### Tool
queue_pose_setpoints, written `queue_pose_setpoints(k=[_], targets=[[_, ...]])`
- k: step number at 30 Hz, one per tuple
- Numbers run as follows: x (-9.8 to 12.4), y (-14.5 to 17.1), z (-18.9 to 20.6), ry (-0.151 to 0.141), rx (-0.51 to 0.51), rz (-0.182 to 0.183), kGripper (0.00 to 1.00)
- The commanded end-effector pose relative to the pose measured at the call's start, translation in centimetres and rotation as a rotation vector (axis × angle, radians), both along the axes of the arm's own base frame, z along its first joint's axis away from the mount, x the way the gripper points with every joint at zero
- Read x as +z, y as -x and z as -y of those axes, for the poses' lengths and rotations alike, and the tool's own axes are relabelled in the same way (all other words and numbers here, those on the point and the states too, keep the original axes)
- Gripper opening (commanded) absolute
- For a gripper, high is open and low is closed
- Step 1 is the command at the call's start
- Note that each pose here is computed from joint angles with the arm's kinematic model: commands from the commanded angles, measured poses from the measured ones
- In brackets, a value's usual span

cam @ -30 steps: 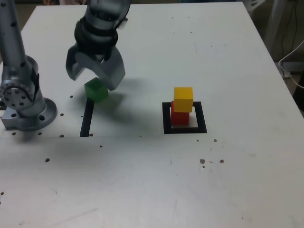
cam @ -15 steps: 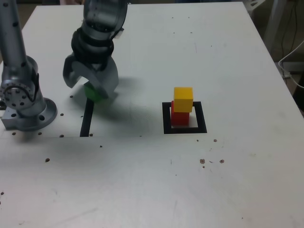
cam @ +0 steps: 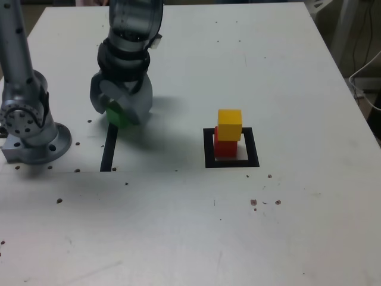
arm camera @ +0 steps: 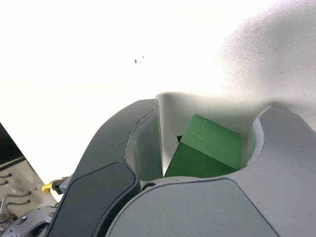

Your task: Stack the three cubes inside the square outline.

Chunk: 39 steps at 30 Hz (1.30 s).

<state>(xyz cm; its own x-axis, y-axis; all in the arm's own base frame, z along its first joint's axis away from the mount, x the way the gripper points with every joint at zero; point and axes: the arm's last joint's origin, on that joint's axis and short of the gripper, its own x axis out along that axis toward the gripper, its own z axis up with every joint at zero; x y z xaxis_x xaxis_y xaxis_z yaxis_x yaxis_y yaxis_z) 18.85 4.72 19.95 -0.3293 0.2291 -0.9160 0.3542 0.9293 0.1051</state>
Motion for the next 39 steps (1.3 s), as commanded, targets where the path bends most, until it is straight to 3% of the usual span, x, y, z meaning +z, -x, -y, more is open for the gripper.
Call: queue_pose_setpoints(k=[1,4,12,21,26,32,39], targets=[[0.1,-0.1,0.0,0.0,0.001,0.007,0.2],[0.2,-0.3,0.0,0.006,-0.002,0.007,0.14],[1.3,-0.9,0.4,0.055,-0.027,-0.013,0.07],[6.5,-3.0,1.7,0.054,-0.048,0.004,0.06],[10.6,-5.1,2.3,0.058,-0.042,0.079,0.06],[15.6,-6.9,3.1,0.019,0.061,0.189,0.03],[17.1,-8.7,4.1,0.004,0.206,0.251,0.03]])
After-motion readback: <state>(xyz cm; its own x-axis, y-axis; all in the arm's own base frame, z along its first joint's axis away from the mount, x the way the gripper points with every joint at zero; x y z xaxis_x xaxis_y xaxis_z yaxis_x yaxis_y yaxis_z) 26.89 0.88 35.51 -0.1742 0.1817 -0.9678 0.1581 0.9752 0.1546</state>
